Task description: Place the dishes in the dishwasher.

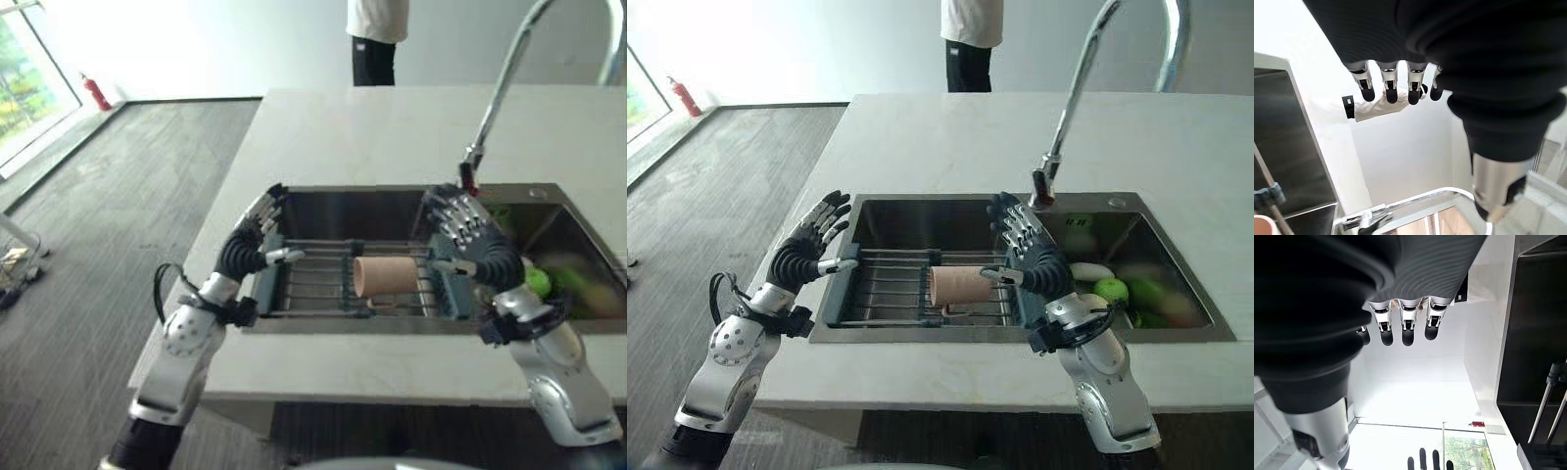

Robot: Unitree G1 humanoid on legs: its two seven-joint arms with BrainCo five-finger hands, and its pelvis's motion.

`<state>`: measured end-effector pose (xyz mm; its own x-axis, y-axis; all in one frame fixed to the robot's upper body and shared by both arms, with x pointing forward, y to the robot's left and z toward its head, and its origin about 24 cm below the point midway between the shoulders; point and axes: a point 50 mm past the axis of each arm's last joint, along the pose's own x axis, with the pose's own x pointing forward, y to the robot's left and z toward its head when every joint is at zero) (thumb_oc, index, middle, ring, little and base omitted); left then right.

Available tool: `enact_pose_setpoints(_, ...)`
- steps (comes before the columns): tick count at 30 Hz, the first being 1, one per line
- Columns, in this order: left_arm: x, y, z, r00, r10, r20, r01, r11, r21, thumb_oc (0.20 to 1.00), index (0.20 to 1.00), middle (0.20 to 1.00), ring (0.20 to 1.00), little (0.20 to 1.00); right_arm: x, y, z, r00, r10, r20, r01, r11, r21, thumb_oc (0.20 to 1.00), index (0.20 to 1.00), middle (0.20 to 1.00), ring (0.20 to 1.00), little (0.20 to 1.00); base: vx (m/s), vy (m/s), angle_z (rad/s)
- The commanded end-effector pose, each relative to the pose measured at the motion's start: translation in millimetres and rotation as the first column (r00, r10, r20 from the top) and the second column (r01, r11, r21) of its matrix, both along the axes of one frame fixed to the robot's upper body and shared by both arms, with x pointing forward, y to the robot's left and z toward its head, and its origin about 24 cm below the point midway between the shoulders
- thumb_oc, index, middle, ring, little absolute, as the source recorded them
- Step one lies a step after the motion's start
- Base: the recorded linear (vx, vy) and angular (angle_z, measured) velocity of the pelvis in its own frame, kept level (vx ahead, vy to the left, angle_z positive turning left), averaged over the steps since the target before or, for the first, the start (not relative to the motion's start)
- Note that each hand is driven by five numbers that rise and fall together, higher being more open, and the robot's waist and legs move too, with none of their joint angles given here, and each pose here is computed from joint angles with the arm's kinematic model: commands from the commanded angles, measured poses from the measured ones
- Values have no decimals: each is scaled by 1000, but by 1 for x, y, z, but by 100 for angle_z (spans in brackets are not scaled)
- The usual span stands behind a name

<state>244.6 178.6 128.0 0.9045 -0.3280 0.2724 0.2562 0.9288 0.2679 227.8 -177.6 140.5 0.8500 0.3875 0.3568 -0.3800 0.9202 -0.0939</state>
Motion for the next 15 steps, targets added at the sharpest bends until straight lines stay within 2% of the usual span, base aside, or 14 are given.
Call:
enact_pose_setpoints(1, 8, -7, 22, 992, -2, 127, -17, 990, 143, 1000, 1000, 1000, 1000, 1000, -2, 0, 26, 992, -13, 127, 8, 999, 37, 1000, 1000, 1000, 1000, 1000, -9, -56, -10)
enact_pose_setpoints(4, 15, -4, 23, 983, 74, 165, -110, 968, 225, 1000, 1000, 1000, 1000, 1000, 0, 1, 28, 991, -10, 137, 5, 999, 36, 1000, 1000, 1000, 1000, 1000, -12, -49, -6)
enact_pose_setpoints(8, 24, -4, 26, 973, 98, 209, -171, 916, 362, 1000, 1000, 1000, 1000, 1000, 2, 2, 30, 990, -13, 137, 9, 999, 34, 1000, 1000, 1000, 1000, 1000, -22, -36, -10)
enact_pose_setpoints(15, 52, -5, 18, 965, 160, 209, -258, 730, 633, 1000, 1000, 1000, 1000, 1000, 8, 5, 30, 992, 26, 127, -28, 1000, 10, 1000, 1000, 1000, 1000, 1000, -20, -6, -6)
